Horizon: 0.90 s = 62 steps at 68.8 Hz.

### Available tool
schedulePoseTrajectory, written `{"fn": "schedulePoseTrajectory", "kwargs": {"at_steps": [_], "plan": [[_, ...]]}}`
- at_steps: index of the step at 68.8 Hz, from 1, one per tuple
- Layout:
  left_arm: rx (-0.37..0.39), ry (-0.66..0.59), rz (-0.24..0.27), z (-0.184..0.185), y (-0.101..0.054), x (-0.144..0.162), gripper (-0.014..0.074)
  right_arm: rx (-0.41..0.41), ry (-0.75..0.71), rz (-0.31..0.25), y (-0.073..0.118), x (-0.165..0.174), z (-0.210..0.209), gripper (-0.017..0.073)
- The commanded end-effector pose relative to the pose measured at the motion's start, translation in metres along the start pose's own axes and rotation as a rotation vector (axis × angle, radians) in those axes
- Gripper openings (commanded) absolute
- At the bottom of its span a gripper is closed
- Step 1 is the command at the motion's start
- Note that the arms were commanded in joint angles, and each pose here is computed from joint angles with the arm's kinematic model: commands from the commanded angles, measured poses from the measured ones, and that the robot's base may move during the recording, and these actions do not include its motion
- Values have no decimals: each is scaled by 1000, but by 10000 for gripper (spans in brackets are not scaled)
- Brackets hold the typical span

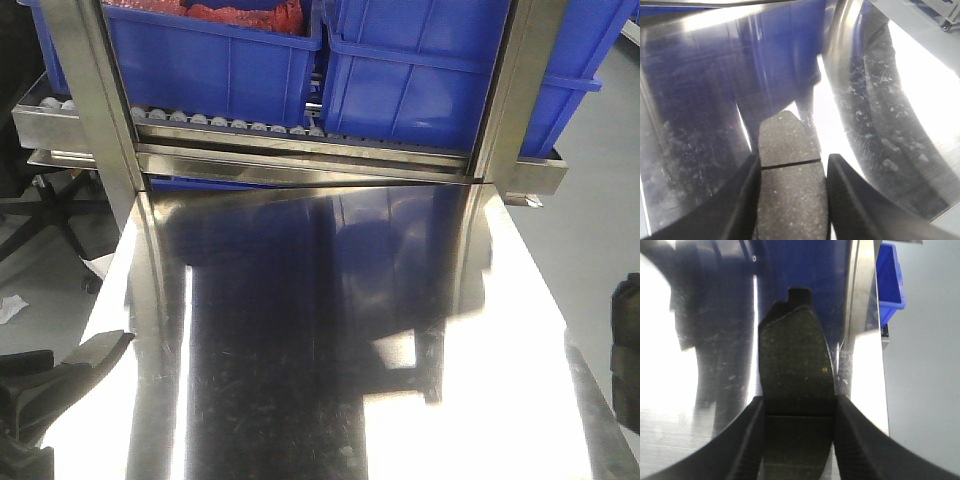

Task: Move and align brake pads A on conveyor
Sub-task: 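Lift the pad with the right gripper and pull it back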

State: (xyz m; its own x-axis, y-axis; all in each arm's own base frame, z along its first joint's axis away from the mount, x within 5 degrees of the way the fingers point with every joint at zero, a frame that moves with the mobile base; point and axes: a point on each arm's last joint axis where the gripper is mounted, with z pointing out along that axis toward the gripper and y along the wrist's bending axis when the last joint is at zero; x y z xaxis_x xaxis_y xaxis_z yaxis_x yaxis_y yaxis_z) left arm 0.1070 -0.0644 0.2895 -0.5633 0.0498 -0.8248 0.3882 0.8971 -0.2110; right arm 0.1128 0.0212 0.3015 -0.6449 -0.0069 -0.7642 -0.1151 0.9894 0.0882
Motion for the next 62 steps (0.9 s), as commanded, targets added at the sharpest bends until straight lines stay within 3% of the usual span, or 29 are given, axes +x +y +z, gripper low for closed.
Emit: {"fn": "schedulePoseTrajectory", "kwargs": {"at_steps": [1,62], "plan": [[36,-119,-5,-5,-5,-16,-6,-6,-135,-10,0,-7,-12,-6],[36,-119,-5,-5,-5,-16,-6,-9,-181,-11,-1,2,-16,-6]]}}
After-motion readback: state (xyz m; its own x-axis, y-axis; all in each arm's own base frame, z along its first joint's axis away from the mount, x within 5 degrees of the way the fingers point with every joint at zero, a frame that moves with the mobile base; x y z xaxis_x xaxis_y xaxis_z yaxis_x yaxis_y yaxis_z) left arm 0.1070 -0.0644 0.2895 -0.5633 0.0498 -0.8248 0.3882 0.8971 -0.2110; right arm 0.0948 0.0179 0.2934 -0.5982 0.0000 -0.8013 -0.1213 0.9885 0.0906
